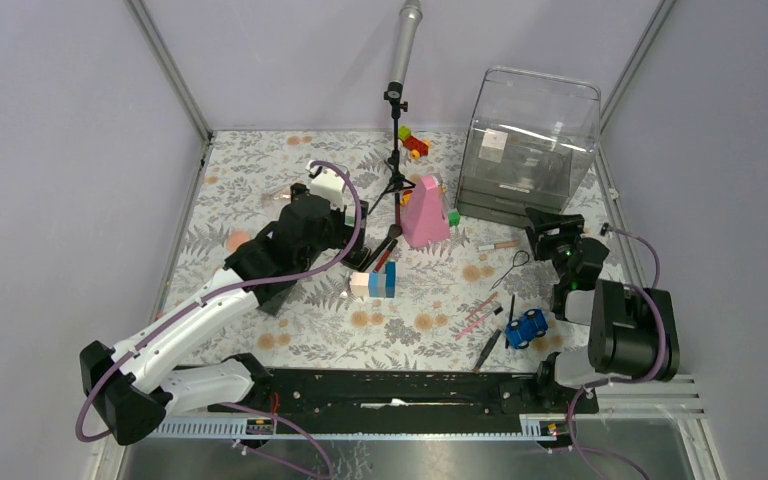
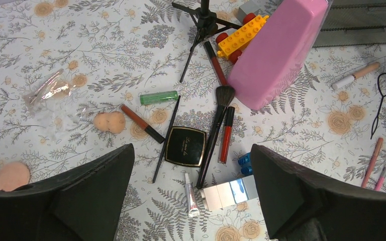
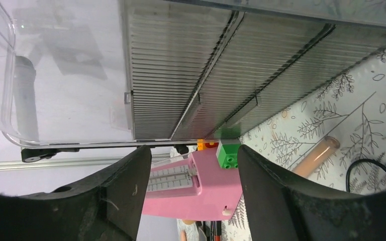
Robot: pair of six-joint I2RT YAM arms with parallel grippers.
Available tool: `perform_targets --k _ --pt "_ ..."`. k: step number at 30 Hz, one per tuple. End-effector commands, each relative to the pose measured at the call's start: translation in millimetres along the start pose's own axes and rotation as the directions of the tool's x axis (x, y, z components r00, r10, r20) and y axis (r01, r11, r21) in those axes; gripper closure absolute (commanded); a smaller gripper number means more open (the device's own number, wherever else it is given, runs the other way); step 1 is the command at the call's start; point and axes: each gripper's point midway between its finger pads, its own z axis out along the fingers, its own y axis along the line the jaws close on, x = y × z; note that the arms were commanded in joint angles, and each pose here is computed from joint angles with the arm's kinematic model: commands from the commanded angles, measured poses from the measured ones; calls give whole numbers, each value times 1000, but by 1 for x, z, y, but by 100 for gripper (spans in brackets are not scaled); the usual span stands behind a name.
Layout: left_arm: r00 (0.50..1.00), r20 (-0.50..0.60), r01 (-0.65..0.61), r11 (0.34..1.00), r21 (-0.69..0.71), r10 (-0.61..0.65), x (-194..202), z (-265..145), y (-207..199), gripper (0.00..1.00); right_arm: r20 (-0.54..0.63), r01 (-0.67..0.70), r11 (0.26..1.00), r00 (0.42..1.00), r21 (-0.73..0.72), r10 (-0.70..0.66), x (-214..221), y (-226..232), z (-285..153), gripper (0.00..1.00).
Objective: Organize the makeup
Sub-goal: Open the drawer in the storage box.
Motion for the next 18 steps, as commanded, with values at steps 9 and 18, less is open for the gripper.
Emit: perform_targets --k 9,18 --pt "999 34 1 1000 10 -2 -7 2 -1 5 -70 -139 963 990 -231 126 12 25 32 42" --pt "1000 28 -4 1000 6 4 -5 4 -1 5 -60 -95 969 995 -227 83 16 21 38 41"
